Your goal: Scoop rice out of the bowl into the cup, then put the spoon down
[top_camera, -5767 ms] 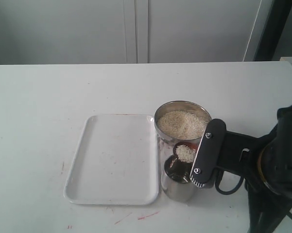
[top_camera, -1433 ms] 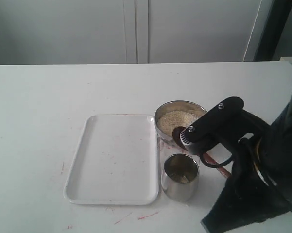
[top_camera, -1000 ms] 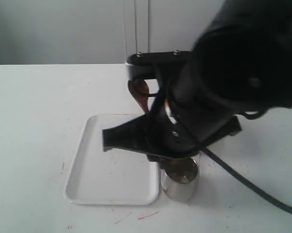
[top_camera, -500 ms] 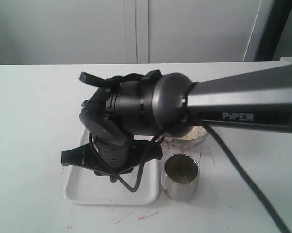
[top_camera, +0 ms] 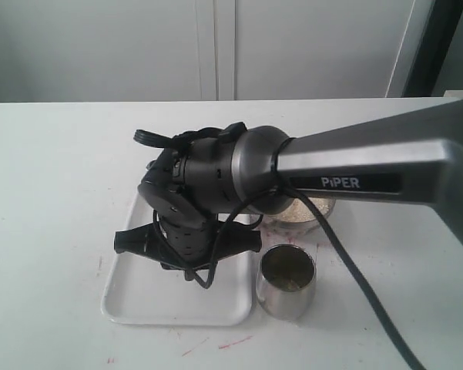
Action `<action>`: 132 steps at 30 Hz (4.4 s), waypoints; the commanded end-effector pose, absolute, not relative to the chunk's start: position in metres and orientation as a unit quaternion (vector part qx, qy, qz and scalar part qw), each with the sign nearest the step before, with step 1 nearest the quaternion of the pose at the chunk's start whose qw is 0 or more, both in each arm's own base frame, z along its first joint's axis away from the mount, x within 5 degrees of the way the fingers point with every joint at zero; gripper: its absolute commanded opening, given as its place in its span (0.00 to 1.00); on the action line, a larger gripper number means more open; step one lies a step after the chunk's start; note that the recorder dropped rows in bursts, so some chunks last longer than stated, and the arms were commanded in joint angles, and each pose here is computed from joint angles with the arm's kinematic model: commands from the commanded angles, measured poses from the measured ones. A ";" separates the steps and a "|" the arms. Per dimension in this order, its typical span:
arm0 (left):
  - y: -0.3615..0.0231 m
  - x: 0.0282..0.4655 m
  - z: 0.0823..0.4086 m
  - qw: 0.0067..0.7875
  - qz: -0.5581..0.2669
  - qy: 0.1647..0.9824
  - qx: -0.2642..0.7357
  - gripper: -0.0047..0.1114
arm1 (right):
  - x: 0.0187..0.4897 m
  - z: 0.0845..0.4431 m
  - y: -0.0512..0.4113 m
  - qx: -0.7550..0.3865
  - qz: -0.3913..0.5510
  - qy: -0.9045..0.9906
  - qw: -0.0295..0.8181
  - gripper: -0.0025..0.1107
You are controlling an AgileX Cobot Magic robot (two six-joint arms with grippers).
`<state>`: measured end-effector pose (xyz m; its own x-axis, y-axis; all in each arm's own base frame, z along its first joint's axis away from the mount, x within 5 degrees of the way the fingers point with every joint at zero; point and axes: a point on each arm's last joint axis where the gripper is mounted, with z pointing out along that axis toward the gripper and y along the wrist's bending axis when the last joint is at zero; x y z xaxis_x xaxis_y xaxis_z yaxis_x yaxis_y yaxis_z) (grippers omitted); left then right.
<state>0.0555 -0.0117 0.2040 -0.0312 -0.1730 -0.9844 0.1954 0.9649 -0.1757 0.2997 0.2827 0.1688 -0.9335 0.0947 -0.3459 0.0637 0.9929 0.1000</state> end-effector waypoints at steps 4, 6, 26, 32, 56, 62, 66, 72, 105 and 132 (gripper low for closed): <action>-0.012 0.055 0.206 0.698 -0.138 0.703 0.004 0.16 | 0.303 0.173 0.280 0.044 0.037 0.982 0.178 0.02; -0.012 0.055 0.206 0.698 -0.138 0.703 0.004 0.16 | 0.301 0.172 0.279 0.035 0.031 0.984 0.169 0.02; -0.012 0.055 0.206 0.698 -0.138 0.703 0.004 0.16 | 0.306 0.167 0.285 0.026 0.057 0.983 0.174 0.02; -0.012 0.055 0.206 0.698 -0.138 0.703 0.004 0.16 | 0.309 0.150 0.287 0.031 0.048 0.986 0.158 0.02; -0.012 0.055 0.206 0.698 -0.138 0.703 0.004 0.16 | 0.307 0.164 0.289 0.024 0.066 0.983 0.172 0.30; -0.012 0.055 0.206 0.698 -0.138 0.703 0.004 0.16 | 0.295 0.219 0.276 -0.043 0.056 0.977 0.200 0.30; -0.012 0.055 0.206 0.698 -0.138 0.703 0.004 0.16 | 0.283 0.248 0.254 -0.116 -0.013 0.973 0.198 0.28; -0.012 0.055 0.206 0.698 -0.138 0.703 0.004 0.16 | 0.254 0.286 0.215 -0.169 -0.092 0.966 0.171 0.16; -0.012 0.055 0.206 0.698 -0.138 0.703 0.004 0.16 | 0.103 0.379 0.066 -0.170 0.028 0.909 0.381 0.02; -0.012 0.055 0.206 0.698 -0.138 0.703 0.004 0.16 | 0.083 0.271 0.013 -0.006 0.098 0.778 0.620 0.02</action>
<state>0.0555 -0.0117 0.2040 -0.0312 -0.1730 -0.9844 0.1954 0.9649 -0.1757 0.0879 0.0190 0.2796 -0.2880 0.1031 -0.9521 -0.1649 0.9740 0.1554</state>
